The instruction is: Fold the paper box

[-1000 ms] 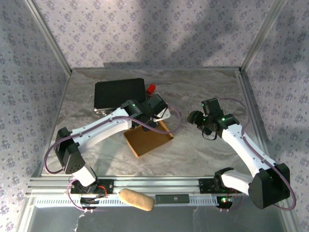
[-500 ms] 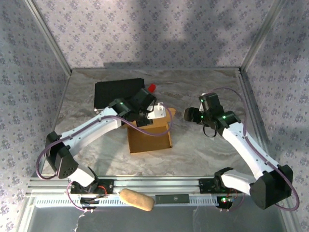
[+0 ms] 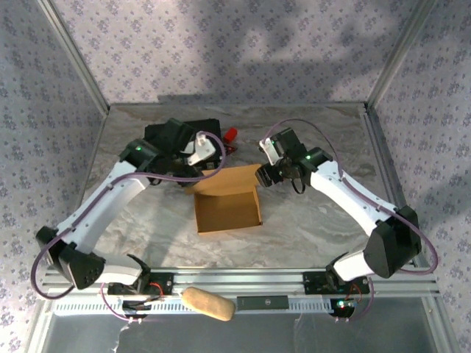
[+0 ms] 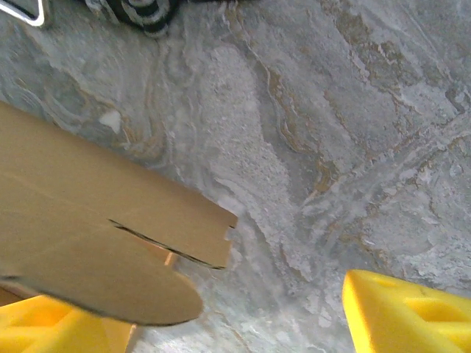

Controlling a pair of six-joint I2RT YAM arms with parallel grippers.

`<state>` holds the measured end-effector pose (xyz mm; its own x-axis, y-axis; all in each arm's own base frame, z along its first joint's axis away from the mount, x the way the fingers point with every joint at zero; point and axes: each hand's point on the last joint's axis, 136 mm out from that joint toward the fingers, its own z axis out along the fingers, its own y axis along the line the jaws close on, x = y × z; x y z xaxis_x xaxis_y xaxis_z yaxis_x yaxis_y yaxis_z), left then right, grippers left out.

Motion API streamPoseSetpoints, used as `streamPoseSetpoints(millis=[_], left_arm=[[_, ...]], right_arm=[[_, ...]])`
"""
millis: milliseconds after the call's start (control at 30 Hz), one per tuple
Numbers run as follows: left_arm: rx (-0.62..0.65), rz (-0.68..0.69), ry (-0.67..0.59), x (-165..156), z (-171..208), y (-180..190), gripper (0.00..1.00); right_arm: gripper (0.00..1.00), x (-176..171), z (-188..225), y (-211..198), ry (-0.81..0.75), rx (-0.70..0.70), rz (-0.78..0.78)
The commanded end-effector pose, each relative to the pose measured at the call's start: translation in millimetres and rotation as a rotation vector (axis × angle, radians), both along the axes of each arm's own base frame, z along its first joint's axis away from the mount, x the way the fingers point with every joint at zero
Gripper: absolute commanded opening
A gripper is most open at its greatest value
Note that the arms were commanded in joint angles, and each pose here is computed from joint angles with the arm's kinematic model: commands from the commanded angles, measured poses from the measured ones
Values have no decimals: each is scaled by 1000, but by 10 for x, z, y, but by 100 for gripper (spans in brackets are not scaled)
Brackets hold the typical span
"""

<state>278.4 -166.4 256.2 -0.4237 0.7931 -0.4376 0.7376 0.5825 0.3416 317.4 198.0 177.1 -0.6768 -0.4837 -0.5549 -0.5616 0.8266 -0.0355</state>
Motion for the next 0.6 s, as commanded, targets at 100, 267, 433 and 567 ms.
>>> streamPoseSetpoints(millis=[100,267,433,567], left_arm=[[-17,94,166,-284,-372,253,75],[-95,190,246,-229,-555,330,66],[-123,192,198,-117,-672,285,66],[-120,211,188,-44,-785,279,64]], right_arm=[[71,-9,66,58,1,37,90],[63,-22,70,113,7,76,106],[58,-13,61,135,8,85,111],[55,-12,-8,136,21,67,106]])
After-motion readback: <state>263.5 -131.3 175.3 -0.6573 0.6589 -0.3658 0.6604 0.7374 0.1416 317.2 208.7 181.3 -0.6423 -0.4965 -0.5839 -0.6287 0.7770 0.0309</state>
